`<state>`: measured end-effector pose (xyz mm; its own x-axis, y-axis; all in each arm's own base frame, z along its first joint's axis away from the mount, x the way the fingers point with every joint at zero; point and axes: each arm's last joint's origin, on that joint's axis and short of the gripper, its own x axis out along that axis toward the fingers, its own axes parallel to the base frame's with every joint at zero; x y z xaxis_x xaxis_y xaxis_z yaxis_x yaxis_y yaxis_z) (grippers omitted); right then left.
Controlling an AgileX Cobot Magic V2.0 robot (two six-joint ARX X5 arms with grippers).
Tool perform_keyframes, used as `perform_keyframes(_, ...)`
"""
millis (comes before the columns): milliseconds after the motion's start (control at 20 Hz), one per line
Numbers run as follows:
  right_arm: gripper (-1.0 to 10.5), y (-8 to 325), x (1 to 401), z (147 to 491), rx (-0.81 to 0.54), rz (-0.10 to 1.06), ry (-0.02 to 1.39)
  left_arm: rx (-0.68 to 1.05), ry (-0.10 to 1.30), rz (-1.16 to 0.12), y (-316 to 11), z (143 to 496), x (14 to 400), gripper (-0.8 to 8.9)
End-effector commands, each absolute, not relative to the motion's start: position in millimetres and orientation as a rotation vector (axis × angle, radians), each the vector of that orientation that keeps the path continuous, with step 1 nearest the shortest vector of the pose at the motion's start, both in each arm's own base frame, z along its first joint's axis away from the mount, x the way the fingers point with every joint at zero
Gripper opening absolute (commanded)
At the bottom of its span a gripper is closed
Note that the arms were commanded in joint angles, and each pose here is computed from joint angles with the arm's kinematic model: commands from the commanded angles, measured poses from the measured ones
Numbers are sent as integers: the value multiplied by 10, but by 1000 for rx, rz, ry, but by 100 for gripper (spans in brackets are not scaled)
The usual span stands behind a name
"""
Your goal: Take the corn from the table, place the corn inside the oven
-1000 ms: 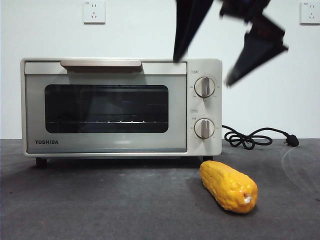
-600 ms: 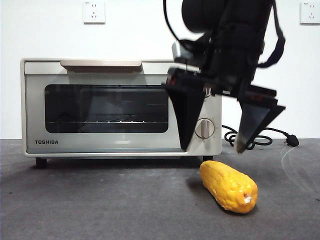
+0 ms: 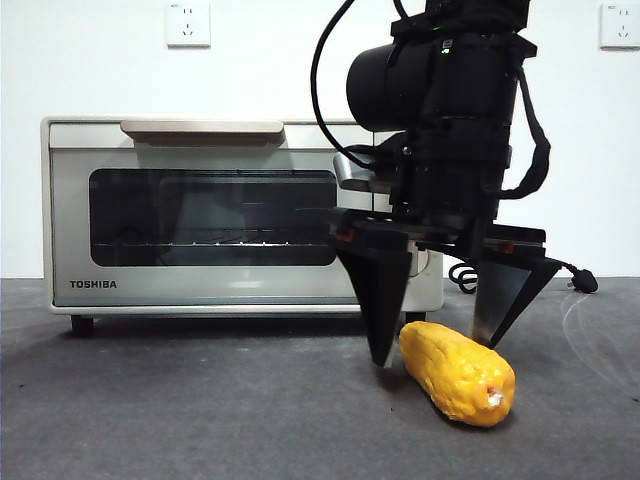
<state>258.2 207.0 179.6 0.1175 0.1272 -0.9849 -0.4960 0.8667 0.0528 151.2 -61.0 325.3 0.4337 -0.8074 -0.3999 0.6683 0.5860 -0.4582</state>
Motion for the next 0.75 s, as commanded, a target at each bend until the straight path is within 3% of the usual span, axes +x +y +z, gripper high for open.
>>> perform_keyframes(50, 192, 2072, 2583, 1757, -324, 460, 1399, -224, 631, -944, -615, 3246, 1507, -4)
perform_keyframes(200, 0, 2068, 2578, 1757, -327, 459, 1404, -215, 635, -946, -614, 3238, 1502, -4)
perform_keyframes(400, -8, 2061, 2553, 1791, -314, 477, 1421, -208, 618, -949, -616, 3249, 1511, -5)
perform_keyframes(600, -8, 2072, 2472, 1989, -178, 647, 1428, -215, 515, -954, -632, 3342, 1570, -5)
perform_keyframes(750, -8, 2069, 2337, 2271, -162, 714, 1342, -210, 430, -891, -635, 3411, 1637, -5)
